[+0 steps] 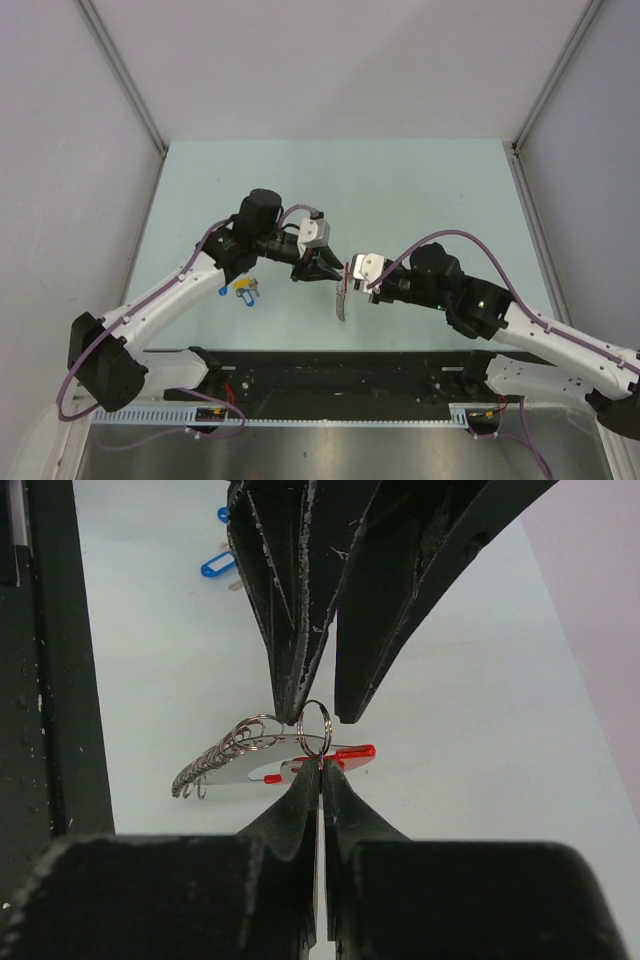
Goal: Put the keys on the keyring
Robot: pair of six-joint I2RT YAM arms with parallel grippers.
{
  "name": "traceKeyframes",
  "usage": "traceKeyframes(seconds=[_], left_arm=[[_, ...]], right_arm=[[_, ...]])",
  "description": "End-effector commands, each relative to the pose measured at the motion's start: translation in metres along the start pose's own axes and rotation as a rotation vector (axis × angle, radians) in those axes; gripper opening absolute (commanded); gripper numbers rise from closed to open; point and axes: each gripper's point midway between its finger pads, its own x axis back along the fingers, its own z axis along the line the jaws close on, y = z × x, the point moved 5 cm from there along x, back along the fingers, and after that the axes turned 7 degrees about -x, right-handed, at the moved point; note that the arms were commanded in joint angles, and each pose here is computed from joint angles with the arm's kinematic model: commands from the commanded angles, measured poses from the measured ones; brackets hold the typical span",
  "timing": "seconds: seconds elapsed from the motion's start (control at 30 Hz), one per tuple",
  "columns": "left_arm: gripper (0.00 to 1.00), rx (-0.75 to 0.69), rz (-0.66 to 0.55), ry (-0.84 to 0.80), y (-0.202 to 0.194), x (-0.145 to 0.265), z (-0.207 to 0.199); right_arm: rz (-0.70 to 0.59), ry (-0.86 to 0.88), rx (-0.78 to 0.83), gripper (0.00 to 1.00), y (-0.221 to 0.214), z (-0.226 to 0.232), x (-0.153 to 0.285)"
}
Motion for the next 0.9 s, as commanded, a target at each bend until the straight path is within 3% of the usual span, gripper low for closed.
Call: traceKeyframes(seconds=[0.0, 0.33, 0.43, 0.47, 0.87], left_arm=[[0.31, -0.027, -0.063, -0.079, 0.018, -0.001, -0.005], [0.21, 0.012, -0.049, -0.116, 0.014, -0.007, -0.005], [0.09, 0.019, -0.047, -0.127, 0.014, -0.008, -0.005], [0.00, 0.021, -0.046, -0.130, 0.013, -0.009, -0.005], [0.00, 0.039, -0.076, 0.035, 0.020, -0.002, 0.008]], right_arm=[[-0.050, -0.023, 0.022, 0.00, 0.017, -0.006, 0.000], [-0.046, -0.015, 0.023, 0.00, 0.016, -0.004, -0.004], [-0.046, -0.013, 0.024, 0.00, 0.017, -0.004, -0.003], [-0.041, -0.021, 0.021, 0.00, 0.016, -0.005, -0.003], [-0.013, -0.116, -0.033, 0.00, 0.010, -0.011, 0.010]])
